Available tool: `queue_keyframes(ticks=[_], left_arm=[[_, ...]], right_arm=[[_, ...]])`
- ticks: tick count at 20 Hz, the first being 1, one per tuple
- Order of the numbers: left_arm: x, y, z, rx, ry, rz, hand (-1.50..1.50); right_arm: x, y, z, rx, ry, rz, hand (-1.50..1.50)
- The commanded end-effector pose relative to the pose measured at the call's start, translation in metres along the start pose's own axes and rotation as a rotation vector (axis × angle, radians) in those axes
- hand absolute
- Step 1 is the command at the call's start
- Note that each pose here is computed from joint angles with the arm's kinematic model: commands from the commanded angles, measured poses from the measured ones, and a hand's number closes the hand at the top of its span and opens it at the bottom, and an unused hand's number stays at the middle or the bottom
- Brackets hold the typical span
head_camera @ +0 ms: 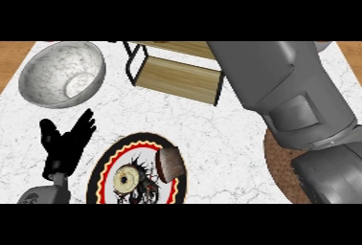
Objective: Pick the croissant from the placemat and place it in the tiered shelf
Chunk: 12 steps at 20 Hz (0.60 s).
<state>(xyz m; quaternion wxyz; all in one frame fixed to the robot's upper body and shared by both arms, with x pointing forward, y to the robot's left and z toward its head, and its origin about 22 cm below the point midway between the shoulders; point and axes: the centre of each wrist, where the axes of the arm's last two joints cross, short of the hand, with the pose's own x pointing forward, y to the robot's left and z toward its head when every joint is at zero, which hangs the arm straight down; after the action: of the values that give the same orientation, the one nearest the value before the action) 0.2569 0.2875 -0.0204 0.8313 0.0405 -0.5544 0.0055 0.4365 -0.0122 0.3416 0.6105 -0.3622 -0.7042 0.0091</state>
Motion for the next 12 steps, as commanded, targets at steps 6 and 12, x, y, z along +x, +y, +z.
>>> queue_keyframes(ticks=[6, 12], left_arm=[[-0.014, 0.015, 0.003, 0.037, 0.077, 0.027, 0.0], [-0.026, 0.003, 0.011, 0.036, 0.066, 0.042, 0.0]], right_arm=[[0.004, -0.02, -0.009, -0.176, 0.03, -0.256, -1.5], [-0.007, -0.065, -0.048, -0.368, 0.094, -0.222, -1.5]])
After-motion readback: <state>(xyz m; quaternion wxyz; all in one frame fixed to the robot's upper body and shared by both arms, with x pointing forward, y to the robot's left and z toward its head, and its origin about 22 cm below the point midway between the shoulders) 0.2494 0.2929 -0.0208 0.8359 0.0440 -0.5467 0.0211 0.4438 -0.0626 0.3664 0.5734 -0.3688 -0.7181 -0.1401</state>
